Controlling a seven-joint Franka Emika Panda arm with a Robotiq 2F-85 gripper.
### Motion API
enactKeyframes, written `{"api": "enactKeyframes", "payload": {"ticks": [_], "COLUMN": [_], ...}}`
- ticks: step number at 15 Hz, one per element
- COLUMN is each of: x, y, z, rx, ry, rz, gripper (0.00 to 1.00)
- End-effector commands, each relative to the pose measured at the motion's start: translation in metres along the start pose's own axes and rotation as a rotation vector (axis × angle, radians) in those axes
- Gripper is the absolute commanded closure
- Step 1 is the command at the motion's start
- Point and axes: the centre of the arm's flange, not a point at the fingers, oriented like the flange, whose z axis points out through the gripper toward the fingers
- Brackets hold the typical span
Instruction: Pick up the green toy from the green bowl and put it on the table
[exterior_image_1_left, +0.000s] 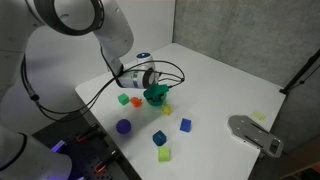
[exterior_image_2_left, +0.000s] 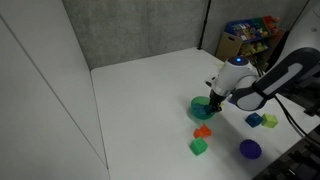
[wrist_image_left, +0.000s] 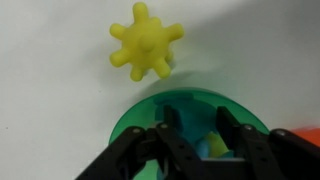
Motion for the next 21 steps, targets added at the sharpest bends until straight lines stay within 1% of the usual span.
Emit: {"api": "enactKeyframes", "payload": {"ticks": [1, 2, 3, 5, 6, 15, 17, 21], "x": [-0.003, -0.004, -0.004, -0.005, -0.005, -0.007, -0.009, -0.025], "y": [-0.001, -0.001, 0.000, 0.001, 0.002, 0.010, 0.013, 0.023], "z": [-0.001, -0.001, -0.002, -0.005, -0.007, -0.050, -0.064, -0.089], "rx": [-0.017, -0.019, -0.020, -0.029, -0.028, -0.043, -0.035, -0.027], "ry": [-0.023, -0.026, -0.029, -0.032, -0.033, 0.003, 0.010, 0.003], "rz": [-0.002, -0.002, 0.000, 0.008, 0.009, 0.022, 0.027, 0.066], "gripper": [0.84, 0.90, 0.95, 0.99, 0.96, 0.96, 0.96, 0.96]}}
